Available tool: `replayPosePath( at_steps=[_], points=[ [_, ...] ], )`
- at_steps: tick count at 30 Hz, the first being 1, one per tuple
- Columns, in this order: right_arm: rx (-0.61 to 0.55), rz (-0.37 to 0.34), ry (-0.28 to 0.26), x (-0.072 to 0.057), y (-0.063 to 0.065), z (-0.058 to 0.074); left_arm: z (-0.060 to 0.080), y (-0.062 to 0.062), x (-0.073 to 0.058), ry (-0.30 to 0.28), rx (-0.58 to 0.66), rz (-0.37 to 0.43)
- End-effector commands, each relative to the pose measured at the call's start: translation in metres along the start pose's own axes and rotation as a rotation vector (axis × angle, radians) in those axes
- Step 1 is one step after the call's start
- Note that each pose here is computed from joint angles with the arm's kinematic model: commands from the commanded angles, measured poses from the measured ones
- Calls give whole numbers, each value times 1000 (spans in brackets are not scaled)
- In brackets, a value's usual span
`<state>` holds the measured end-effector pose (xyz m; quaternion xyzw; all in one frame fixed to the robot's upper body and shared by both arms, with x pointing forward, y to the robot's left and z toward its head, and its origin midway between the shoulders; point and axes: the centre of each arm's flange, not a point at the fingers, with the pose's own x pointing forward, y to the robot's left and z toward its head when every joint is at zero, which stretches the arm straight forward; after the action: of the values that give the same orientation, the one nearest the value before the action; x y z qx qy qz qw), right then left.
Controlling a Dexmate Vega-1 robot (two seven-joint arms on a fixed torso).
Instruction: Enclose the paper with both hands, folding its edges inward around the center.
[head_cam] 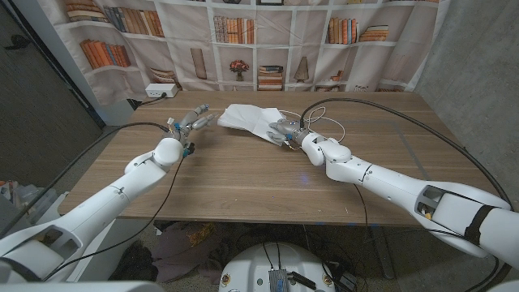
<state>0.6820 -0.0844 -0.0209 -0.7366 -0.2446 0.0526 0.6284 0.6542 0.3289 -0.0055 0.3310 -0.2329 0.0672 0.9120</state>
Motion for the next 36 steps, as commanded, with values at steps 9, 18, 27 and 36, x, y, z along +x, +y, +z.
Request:
replayPosePath(
  at_steps=[9,18,27,36],
  points=[
    [3,2,-9,0,0,1,0,-30,-2,3,-97,-20],
    [5,5,-10,-2,1,0,7,-33,2,-36,-112,-17],
    [4,4,-10,-3,0,-1,12,-38,4,-59,-128,6],
    [1,-3,-16,-6,-3,-3,16,-38,5,-71,-127,3]
  ],
)
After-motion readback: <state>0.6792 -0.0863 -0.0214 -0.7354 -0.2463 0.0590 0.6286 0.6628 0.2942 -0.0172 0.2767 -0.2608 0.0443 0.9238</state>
